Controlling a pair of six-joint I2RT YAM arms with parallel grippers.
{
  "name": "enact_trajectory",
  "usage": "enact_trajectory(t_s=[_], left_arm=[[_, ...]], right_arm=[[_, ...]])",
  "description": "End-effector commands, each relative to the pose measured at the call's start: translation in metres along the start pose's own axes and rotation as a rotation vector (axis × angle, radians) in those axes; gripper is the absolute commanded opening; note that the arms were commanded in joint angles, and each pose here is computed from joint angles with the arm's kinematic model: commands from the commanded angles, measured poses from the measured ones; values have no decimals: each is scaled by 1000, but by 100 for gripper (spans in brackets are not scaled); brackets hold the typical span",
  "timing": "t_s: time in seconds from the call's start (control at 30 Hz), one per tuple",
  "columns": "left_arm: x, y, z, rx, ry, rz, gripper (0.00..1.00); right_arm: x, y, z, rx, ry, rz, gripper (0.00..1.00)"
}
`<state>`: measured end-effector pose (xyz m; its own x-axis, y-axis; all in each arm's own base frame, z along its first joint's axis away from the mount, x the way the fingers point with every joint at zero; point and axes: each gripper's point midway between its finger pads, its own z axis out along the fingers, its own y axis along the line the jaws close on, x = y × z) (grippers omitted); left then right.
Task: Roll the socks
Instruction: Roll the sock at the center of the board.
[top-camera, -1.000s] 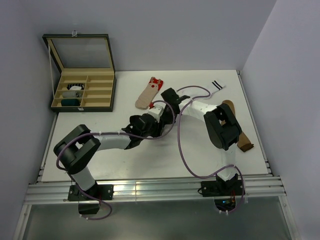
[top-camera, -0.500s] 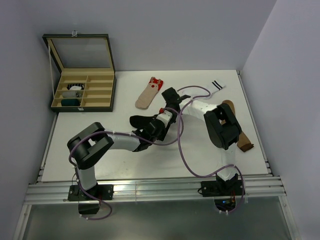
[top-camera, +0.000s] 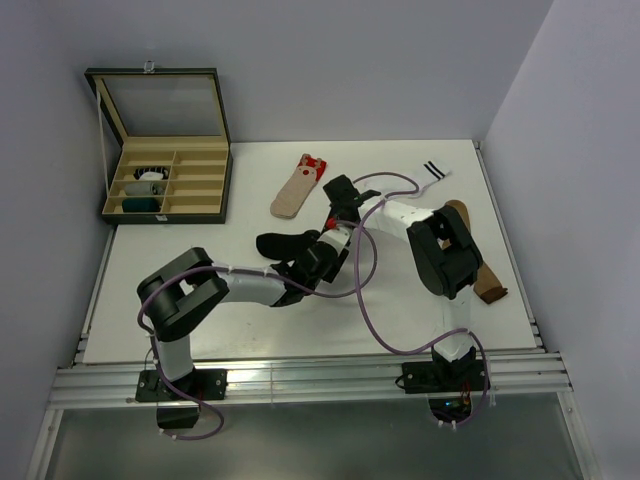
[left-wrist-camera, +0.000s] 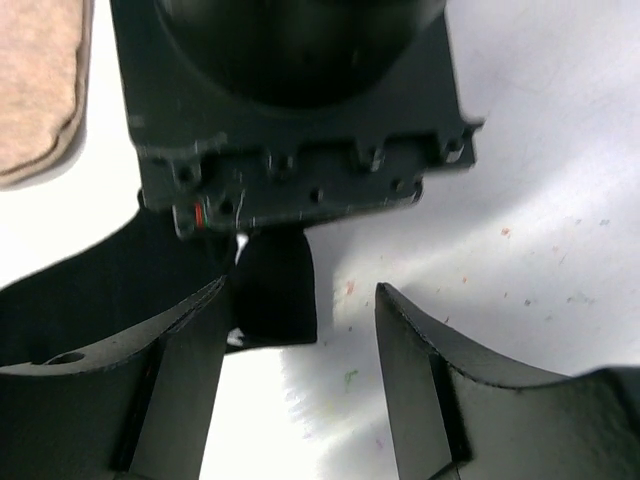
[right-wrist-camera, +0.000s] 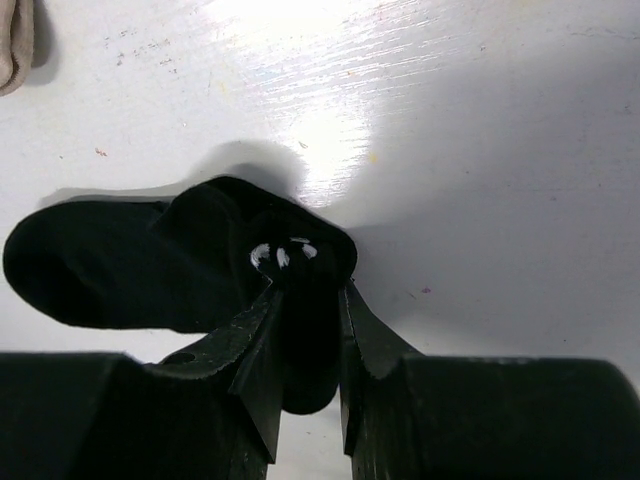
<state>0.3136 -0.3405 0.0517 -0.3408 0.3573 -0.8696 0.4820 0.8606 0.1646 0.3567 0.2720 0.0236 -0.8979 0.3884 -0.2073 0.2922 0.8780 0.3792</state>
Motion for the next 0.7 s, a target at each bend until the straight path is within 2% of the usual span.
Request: enact_trajectory(t_s=[0.0,0.47,0.53,0.67], left_arm=[[-24,-2,5,-13,-45,-10,64],[10,-3,23,-78,85,21,54],[18,0,24,-95,114,27,49],[24,7,25,-152,152,35,45]], right_arm=[[7,-6,6,18,31,-11,0],[6,-7,5,12,38,-8,0],[4,-6,3,9,34,-6,0],[2,-7,2,-1,36,3,0]])
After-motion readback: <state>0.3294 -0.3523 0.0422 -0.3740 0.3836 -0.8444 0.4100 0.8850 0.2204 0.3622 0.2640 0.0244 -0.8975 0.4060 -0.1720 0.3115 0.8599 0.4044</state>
